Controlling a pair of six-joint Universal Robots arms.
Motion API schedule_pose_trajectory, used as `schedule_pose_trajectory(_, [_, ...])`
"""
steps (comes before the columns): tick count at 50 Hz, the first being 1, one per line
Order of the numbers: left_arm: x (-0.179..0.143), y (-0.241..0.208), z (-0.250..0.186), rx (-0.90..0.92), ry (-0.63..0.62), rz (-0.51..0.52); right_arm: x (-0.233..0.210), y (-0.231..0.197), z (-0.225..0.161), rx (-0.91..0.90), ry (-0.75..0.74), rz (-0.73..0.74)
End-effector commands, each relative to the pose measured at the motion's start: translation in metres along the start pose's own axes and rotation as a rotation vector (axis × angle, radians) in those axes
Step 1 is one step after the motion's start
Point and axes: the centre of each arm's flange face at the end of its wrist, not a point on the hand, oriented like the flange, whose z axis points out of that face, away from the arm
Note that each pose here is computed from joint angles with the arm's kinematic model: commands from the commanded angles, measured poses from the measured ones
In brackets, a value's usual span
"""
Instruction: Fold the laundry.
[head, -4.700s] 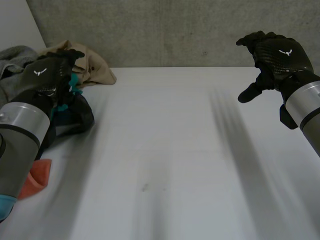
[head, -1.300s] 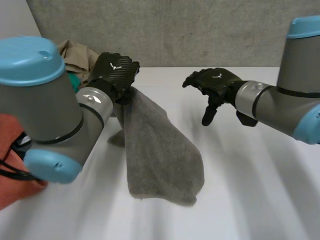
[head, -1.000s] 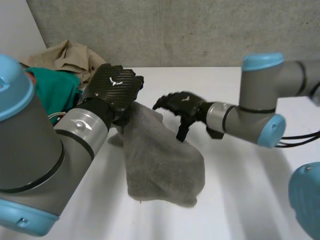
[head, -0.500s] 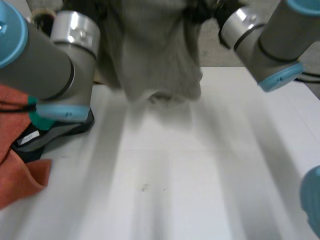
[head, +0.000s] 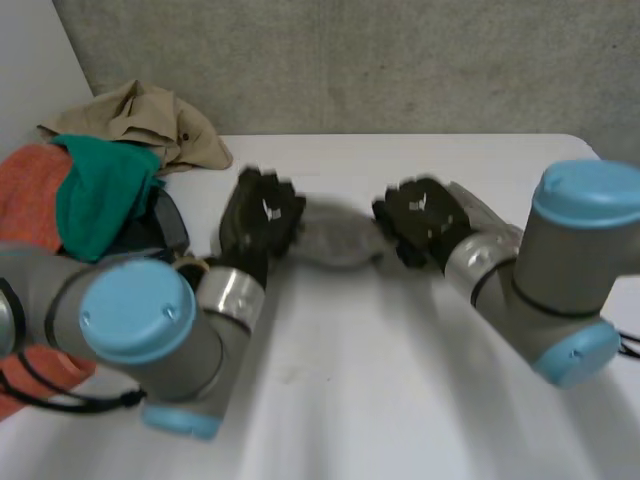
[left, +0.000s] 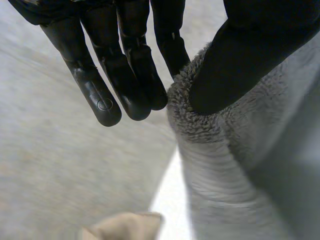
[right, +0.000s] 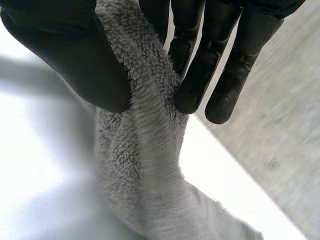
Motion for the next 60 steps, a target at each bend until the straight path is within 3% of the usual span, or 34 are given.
schedule_pose_trajectory(1, [0.003,-0.003,-0.047,-0.107,0.076,0.008,-0.017,0.024,-0.028,-0.195,-0.093,0.000])
schedule_pose_trajectory(8, [-0.019,-0.026,-0.076,-0.147,0.137,0.001,0.001,-0.019,-0.050,-0.159,-0.083,-0.011])
schedule_pose_trajectory(13, [-0.054,-0.043,-0.059,-0.133,0.045,-0.126,0.046,-0.040,-0.036,-0.092,0.034,-0.059])
schedule_pose_trajectory(19, [-0.087,-0.025,-0.032,-0.200,-0.017,-0.277,0.072,-0.031,-0.012,-0.128,0.067,-0.164])
schedule_pose_trajectory(24, [-0.080,0.002,-0.013,-0.276,0.141,-0.398,0.076,-0.014,0.004,-0.172,0.021,-0.325])
schedule_pose_trajectory(28, [-0.071,0.012,-0.003,-0.295,0.229,-0.425,0.075,-0.002,0.014,-0.166,-0.024,-0.422])
schedule_pose_trajectory(35, [-0.063,0.032,0.016,-0.332,0.246,-0.409,0.068,0.012,0.035,-0.102,-0.115,-0.476])
schedule_pose_trajectory(44, [-0.037,0.053,0.034,-0.336,0.314,-0.235,0.060,0.037,0.065,-0.100,-0.154,-0.466])
schedule_pose_trajectory(60, [-0.024,0.058,0.037,-0.389,0.351,-0.186,0.061,0.066,0.099,-0.113,-0.158,-0.471])
